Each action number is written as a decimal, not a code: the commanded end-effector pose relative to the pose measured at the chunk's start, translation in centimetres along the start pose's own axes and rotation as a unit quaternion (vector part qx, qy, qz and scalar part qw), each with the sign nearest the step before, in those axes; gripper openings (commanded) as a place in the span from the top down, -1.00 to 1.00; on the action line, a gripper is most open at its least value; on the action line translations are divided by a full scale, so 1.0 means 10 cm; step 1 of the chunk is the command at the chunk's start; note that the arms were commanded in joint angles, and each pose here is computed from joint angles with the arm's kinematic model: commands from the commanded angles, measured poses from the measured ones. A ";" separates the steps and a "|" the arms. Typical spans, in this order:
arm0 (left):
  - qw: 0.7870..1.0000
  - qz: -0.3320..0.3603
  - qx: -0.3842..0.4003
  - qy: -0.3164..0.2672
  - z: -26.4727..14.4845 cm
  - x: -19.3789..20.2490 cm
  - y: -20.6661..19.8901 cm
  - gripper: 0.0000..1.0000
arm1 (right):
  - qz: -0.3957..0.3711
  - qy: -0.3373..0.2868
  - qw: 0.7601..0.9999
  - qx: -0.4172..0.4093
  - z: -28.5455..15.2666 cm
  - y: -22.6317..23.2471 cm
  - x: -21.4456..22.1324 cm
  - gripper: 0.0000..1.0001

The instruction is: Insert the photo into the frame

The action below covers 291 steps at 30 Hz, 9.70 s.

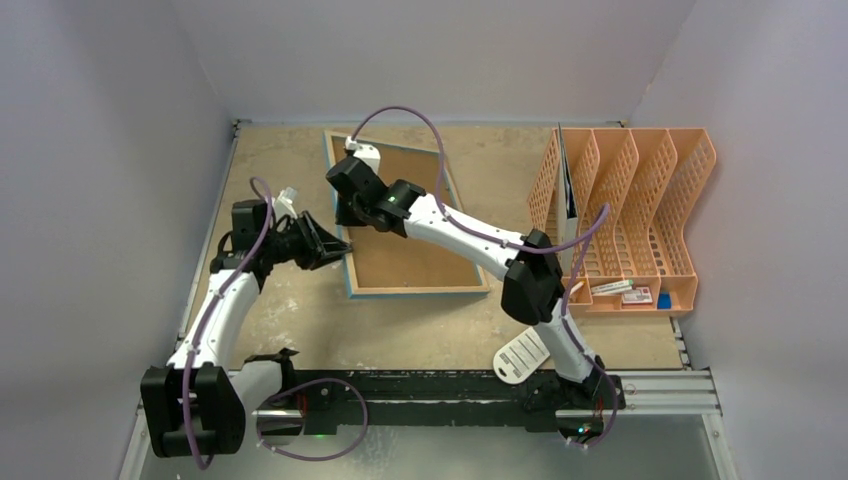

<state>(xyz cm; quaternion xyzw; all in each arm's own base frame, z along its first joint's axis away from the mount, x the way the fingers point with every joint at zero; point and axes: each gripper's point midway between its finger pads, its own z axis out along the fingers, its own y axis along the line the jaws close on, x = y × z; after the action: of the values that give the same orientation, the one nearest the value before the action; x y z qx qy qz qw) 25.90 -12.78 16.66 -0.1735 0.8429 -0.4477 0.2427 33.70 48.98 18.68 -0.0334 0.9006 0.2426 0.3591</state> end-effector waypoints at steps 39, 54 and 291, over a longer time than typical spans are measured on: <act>0.939 0.334 0.009 -0.080 -0.66 -0.64 -1.54 1.00 | 0.073 -0.173 0.979 -0.079 -1.11 0.04 -1.62 -0.67; 0.926 0.371 0.018 -0.070 -0.59 -0.60 -1.60 1.00 | 0.008 -0.123 0.991 0.057 -0.79 -0.46 -1.33 -0.66; 0.924 0.348 -0.044 -0.155 -0.10 -1.07 -1.89 -0.67 | 0.070 0.019 0.966 -0.246 -0.79 -1.38 -0.83 -0.09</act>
<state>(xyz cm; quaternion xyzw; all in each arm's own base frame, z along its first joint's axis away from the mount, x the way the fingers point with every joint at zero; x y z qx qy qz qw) 31.85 -21.64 37.59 0.1737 0.7993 -0.2911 0.4962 38.96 30.76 19.88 0.0477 0.8704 0.4189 0.2542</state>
